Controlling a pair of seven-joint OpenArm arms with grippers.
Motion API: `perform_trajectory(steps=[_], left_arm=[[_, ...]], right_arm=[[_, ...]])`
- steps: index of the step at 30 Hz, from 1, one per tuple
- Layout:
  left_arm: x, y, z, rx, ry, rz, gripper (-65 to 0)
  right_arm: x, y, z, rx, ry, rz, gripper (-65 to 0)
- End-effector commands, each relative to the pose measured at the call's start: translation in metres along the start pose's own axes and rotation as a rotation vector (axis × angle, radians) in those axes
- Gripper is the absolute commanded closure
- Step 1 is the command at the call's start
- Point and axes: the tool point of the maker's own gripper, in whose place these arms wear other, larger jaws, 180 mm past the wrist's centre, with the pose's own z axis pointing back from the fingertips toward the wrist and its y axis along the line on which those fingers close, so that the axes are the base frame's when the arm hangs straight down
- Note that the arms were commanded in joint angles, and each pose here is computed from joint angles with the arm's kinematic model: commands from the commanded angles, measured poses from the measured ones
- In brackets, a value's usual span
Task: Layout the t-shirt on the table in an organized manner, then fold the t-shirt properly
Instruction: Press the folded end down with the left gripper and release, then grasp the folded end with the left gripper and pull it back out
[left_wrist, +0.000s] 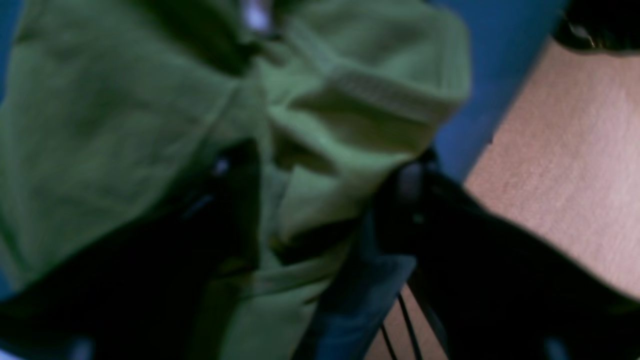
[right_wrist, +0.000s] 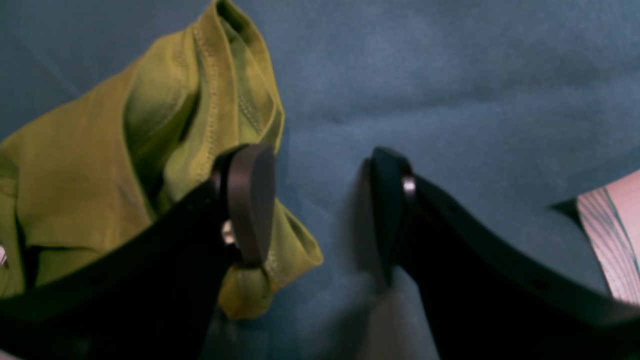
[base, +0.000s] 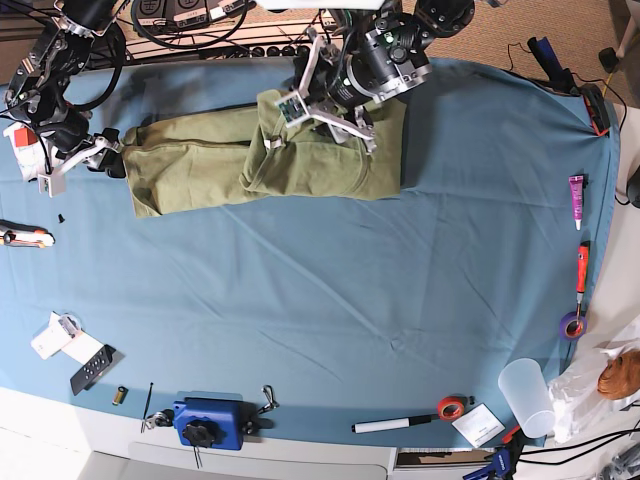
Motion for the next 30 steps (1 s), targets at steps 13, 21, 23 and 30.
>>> perform_trajectory(steps=[13, 21, 23, 30], left_arm=[[0.03, 0.011, 0.022, 0.045, -0.076, 0.027, 0.0], [0.048, 0.039, 0.041, 0.189, -0.146, 0.124, 0.0], [0.053, 0.049, 0.049, 0.242, -0.164, 0.136, 0.0], [0.049, 0.08, 0.068, 0.418, -0.147, 0.184, 0.0]], right_arm=[[0.01, -0.002, 0.005, -0.004, -0.015, 0.023, -30.7], [-0.003, 0.006, 0.004, 0.039, 0.061, 0.08, -30.6], [-0.002, 0.015, 0.005, 0.089, 0.05, 0.081, -30.6], [0.0, 0.022, 0.006, 0.129, 0.038, 0.067, -30.6]])
